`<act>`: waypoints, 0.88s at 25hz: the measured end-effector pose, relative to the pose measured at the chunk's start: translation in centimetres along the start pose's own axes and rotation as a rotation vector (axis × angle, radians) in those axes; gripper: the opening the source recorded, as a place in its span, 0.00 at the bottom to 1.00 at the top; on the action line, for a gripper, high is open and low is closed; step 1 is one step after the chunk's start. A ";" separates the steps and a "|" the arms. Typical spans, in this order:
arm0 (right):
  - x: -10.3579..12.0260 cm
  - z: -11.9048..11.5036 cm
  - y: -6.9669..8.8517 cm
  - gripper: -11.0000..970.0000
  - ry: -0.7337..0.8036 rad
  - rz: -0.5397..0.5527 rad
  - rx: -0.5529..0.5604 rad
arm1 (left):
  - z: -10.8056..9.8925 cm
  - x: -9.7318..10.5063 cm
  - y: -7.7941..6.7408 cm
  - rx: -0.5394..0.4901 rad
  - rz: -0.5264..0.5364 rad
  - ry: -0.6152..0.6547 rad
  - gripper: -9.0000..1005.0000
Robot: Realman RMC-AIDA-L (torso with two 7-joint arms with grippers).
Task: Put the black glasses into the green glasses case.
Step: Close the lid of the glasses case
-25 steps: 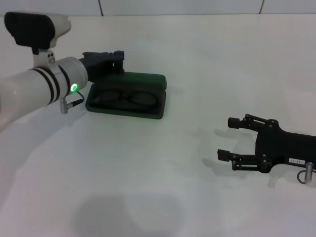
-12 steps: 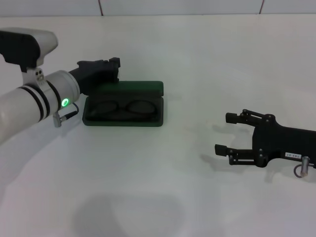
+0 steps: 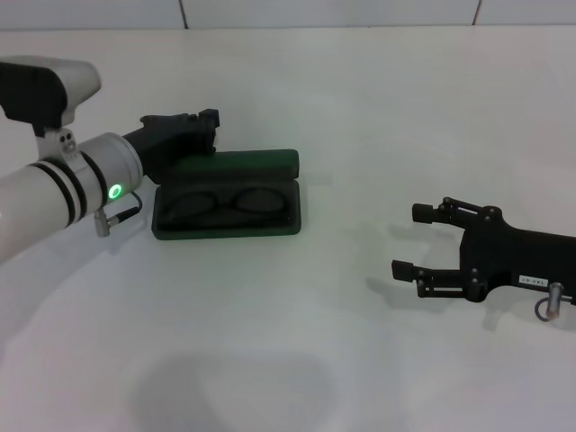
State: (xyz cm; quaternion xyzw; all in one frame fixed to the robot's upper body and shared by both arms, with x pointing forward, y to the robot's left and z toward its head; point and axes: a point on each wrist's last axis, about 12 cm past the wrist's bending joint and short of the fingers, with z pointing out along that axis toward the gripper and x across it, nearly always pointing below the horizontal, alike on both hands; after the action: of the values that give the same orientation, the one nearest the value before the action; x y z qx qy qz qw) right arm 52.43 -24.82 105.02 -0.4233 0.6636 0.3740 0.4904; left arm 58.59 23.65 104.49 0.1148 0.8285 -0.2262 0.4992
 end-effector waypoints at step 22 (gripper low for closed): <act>-0.3 0.4 -0.4 0.91 0.011 -0.013 0.006 | -0.9 0.8 0.1 0.036 -0.016 -0.002 0.01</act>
State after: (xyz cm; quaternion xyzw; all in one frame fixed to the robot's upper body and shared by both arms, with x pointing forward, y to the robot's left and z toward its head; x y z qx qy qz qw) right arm 53.04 -24.53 105.18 -0.4284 0.6647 0.3664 0.4904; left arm 57.52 24.12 104.13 0.1171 0.8248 -0.2452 0.4959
